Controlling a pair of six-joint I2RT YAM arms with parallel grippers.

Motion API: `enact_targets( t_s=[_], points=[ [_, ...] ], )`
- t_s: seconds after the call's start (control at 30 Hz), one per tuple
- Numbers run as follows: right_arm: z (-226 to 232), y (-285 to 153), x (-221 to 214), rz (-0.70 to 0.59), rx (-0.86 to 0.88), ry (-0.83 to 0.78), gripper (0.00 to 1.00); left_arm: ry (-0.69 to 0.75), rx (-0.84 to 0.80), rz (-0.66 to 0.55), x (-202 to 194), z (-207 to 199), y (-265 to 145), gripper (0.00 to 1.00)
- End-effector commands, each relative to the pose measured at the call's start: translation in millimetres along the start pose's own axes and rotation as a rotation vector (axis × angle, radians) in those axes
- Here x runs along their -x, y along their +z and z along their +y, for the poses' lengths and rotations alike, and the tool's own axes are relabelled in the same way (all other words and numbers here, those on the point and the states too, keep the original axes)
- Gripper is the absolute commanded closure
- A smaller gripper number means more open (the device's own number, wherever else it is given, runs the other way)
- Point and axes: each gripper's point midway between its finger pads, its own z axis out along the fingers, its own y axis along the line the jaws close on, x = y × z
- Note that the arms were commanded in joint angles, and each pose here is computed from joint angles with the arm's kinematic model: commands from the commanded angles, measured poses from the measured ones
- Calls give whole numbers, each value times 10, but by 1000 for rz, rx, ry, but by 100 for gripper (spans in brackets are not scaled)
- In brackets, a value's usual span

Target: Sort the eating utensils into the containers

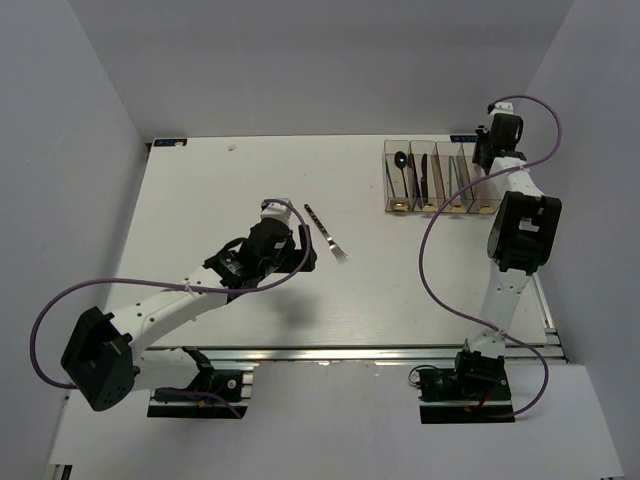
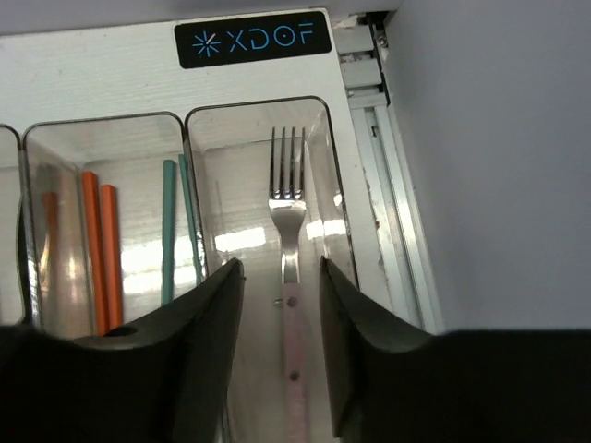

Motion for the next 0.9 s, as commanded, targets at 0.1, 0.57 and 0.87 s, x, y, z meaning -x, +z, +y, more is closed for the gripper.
enact_targets(
  t_s=[0.1,0.57,0.87],
  points=[
    [-16,-344,521,-100,15,77,11,-64,116,-71,186,138,-11,2],
    [440,-2113,857,-148,13,335,11,-229,417,-54,586,99,955,6],
    [975,-2974,-155,-144,194,403,11,-357,630,42,545,56,1580,18]
  ],
)
